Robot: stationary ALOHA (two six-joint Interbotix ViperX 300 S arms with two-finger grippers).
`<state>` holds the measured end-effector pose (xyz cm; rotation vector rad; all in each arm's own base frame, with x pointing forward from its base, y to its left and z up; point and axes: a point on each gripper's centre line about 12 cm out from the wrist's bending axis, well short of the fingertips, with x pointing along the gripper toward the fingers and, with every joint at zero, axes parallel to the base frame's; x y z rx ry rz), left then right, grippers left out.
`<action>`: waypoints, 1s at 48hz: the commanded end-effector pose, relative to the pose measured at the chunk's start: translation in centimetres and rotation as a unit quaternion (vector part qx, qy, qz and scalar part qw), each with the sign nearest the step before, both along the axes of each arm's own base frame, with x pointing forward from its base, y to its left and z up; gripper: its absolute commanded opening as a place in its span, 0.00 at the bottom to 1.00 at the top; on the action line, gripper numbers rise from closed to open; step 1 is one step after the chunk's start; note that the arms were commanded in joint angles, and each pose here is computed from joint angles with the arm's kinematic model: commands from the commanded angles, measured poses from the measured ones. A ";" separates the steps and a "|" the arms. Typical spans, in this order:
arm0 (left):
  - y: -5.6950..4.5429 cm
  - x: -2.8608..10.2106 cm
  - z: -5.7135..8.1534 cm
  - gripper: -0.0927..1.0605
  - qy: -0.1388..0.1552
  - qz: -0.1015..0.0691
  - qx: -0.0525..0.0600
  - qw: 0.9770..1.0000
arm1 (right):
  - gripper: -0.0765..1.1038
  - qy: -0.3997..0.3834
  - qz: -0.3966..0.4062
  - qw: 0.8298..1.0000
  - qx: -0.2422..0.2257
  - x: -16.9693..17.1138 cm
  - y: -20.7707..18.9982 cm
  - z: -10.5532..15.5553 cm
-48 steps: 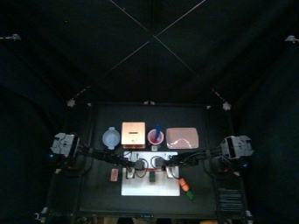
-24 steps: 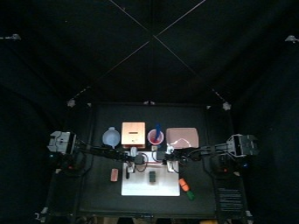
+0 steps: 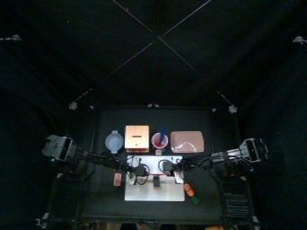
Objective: Cut the sushi into 4 pieces with the knife
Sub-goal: Cut the sushi into 4 pieces
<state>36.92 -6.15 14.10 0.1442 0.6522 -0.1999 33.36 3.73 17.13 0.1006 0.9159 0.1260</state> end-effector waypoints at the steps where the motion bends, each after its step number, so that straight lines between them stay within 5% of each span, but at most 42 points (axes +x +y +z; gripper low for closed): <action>1: -0.9 0.5 1.1 0.34 -0.017 0.001 -0.016 1.000 | 0.16 -0.017 -0.001 1.000 0.006 0.1 0.4 0.7; 10: -1.0 0.8 0.2 0.34 -0.003 0.014 -0.027 1.000 | 0.16 -0.004 -0.002 1.000 0.004 0.3 0.5 -0.7; 27: -2.3 1.3 -0.6 0.34 0.006 0.003 -0.030 1.000 | 0.16 0.022 0.004 1.000 0.005 0.5 1.2 -2.5; 48: -2.3 1.2 -2.3 0.34 0.029 0.010 -0.032 0.999 | 0.16 0.023 0.002 1.000 0.001 0.6 1.1 -3.1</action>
